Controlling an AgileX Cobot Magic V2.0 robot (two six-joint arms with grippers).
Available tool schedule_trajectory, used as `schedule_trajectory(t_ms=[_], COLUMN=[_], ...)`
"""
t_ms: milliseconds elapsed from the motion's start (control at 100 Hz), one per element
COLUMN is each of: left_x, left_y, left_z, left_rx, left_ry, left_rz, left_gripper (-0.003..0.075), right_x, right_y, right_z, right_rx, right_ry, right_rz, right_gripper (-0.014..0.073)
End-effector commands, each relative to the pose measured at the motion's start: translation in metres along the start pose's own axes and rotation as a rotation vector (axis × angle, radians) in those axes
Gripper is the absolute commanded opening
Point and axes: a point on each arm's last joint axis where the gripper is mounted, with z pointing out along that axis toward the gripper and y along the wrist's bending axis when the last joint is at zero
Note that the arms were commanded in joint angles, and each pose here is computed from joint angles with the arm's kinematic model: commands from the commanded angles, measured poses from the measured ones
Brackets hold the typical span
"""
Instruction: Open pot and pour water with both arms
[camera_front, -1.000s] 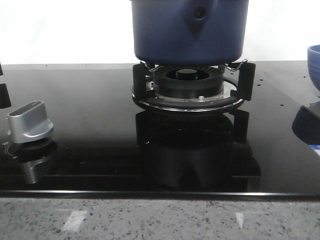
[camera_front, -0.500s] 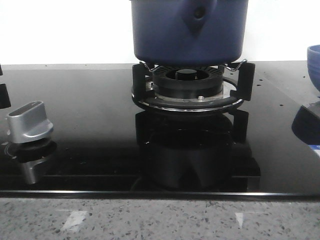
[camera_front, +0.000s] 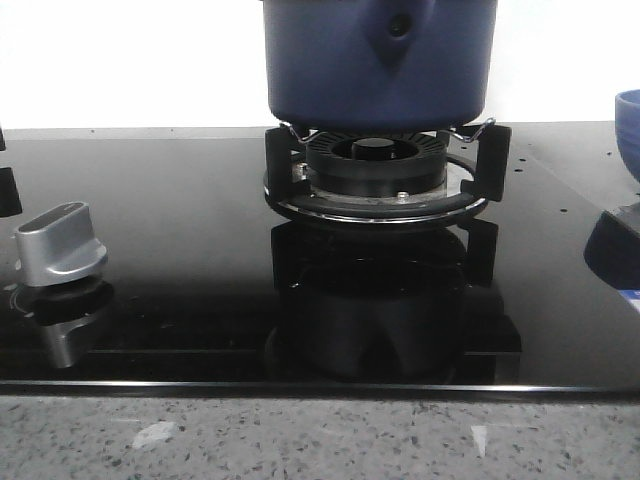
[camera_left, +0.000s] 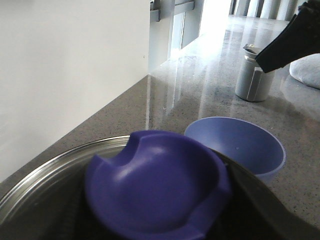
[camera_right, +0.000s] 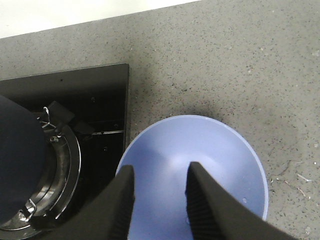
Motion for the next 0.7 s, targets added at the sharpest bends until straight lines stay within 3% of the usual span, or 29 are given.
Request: schedule_trajectory(t_ms=[0,690], left_x=[-0.038,-0.038], left_y=[-0.016,-0.014], left_z=[-0.005,-0.002], left_rx=[0.02,-0.026], left_ry=[-0.136,-0.125], left_rz=[0.025,0.035], left_gripper=[0.0349,0.0349], right_x=[-0.01,-0.001], right_y=[0.007,0.002], right_z=[-0.017,-0.005], right_rx=[-0.007,-0.002], right_ry=[-0.104,-0.073], right_rz=[-0.017,-0.006], right_gripper=[0.0227,0.0227])
